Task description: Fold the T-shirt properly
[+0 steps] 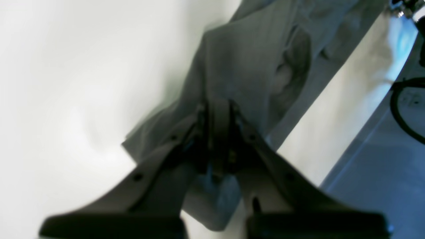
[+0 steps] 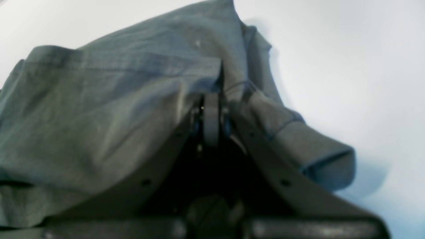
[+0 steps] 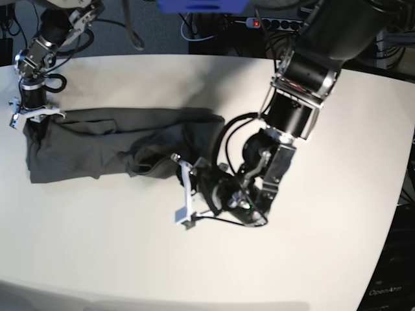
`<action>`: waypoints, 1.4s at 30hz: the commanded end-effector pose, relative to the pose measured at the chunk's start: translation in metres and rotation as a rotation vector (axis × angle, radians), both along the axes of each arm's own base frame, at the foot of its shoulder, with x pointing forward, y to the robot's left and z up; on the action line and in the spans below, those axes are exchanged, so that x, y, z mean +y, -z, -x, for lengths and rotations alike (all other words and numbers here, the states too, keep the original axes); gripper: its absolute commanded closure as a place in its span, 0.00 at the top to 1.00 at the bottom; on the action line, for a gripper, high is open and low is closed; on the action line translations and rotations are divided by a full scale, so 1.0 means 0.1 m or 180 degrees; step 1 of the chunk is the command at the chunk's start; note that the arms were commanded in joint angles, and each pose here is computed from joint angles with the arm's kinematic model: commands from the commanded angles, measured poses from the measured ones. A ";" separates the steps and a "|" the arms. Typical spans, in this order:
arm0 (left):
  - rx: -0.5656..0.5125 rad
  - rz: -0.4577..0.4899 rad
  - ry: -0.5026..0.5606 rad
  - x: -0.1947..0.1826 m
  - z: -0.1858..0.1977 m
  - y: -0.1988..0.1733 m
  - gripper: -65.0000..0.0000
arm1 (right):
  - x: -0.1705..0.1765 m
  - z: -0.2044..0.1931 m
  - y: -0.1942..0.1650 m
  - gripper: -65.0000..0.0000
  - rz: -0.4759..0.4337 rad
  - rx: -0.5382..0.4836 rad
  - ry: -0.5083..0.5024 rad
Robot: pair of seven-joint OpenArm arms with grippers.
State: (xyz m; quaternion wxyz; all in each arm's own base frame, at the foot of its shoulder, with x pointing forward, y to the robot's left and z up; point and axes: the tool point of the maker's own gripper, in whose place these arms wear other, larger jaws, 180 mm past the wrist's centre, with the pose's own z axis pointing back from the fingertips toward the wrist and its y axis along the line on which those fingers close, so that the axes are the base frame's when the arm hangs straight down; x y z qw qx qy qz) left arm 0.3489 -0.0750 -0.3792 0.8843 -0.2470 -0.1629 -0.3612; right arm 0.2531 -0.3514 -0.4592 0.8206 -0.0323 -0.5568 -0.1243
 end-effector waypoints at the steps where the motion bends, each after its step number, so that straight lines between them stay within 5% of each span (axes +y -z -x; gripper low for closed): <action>1: -0.0150 0.0074 0.0071 -0.13 -0.08 -0.16 0.03 | 0.33 0.39 0.60 0.00 -0.0133 0.1006 -0.0321; 9: -0.0224 -0.0199 0.0151 -0.19 -0.03 -0.07 0.03 | 0.33 0.40 0.61 0.00 -0.0133 0.1016 -0.0320; 19: -0.0239 -0.0117 0.0125 -0.24 -0.05 -0.12 0.03 | 0.34 0.40 0.61 0.00 -0.0138 0.1015 -0.0321; 42: -0.0435 -0.0378 -0.0005 0.22 -0.20 -0.42 0.03 | 0.33 0.40 0.61 0.00 -0.0133 0.1016 -0.0320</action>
